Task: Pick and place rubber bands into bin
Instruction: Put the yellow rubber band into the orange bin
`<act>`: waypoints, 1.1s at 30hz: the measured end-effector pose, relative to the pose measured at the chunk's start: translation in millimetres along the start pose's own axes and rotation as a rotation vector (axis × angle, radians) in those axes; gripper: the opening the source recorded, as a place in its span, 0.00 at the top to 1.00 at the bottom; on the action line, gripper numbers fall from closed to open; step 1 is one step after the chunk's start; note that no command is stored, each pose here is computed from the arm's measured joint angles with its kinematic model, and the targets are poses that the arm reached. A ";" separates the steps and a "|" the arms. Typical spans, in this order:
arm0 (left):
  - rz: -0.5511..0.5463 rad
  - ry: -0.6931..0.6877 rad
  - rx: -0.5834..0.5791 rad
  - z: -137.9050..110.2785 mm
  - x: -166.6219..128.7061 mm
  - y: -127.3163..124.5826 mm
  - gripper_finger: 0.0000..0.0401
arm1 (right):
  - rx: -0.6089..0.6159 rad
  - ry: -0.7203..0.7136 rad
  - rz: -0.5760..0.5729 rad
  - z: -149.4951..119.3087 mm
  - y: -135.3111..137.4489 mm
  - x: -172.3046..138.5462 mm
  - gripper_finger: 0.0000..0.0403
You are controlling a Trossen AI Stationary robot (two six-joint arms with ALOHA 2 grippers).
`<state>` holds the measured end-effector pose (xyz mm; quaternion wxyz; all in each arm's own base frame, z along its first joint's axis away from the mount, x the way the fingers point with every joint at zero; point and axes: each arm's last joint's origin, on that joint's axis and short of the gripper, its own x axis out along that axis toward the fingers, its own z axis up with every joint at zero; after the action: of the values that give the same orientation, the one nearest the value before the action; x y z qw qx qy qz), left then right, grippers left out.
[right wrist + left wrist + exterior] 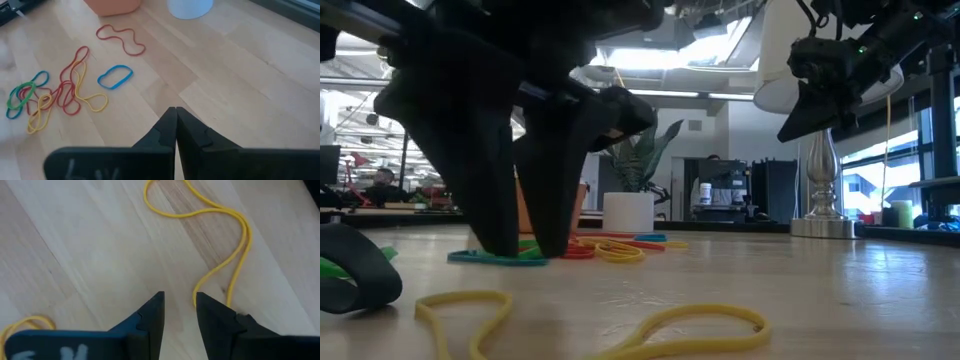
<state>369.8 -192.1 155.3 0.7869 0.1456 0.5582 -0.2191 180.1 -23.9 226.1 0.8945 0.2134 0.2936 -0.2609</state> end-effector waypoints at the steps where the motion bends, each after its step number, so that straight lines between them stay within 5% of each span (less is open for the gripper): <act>1: -0.010 0.006 0.000 -0.4 -0.4 -0.3 0.73 | 0.000 0.000 0.000 0.0 0.0 0.0 0.97; 9: -0.061 0.011 0.024 -0.4 1.1 -12.3 0.73 | -0.002 0.000 0.000 0.0 0.0 0.0 0.97; 18: 0.009 0.054 0.035 -3.9 23.3 -14.3 0.74 | -0.007 0.001 -0.001 -0.1 -0.1 0.0 0.97; 22: -0.002 0.064 0.000 -5.1 26.1 -11.2 0.83 | -0.013 0.001 -0.001 -0.2 0.0 0.0 0.97; 25: -0.018 0.054 -0.051 -4.3 19.6 -5.4 0.97 | -0.033 0.002 -0.001 -0.2 0.0 0.0 0.97; 33: -0.012 0.145 -0.102 -16.4 -27.7 3.4 1.00 | -0.053 -0.001 -0.003 0.0 -0.1 0.0 0.97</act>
<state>350.4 -176.3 175.8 0.7496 0.1177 0.6248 -0.1840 180.1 -24.0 226.0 0.8996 0.1890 0.3004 -0.2543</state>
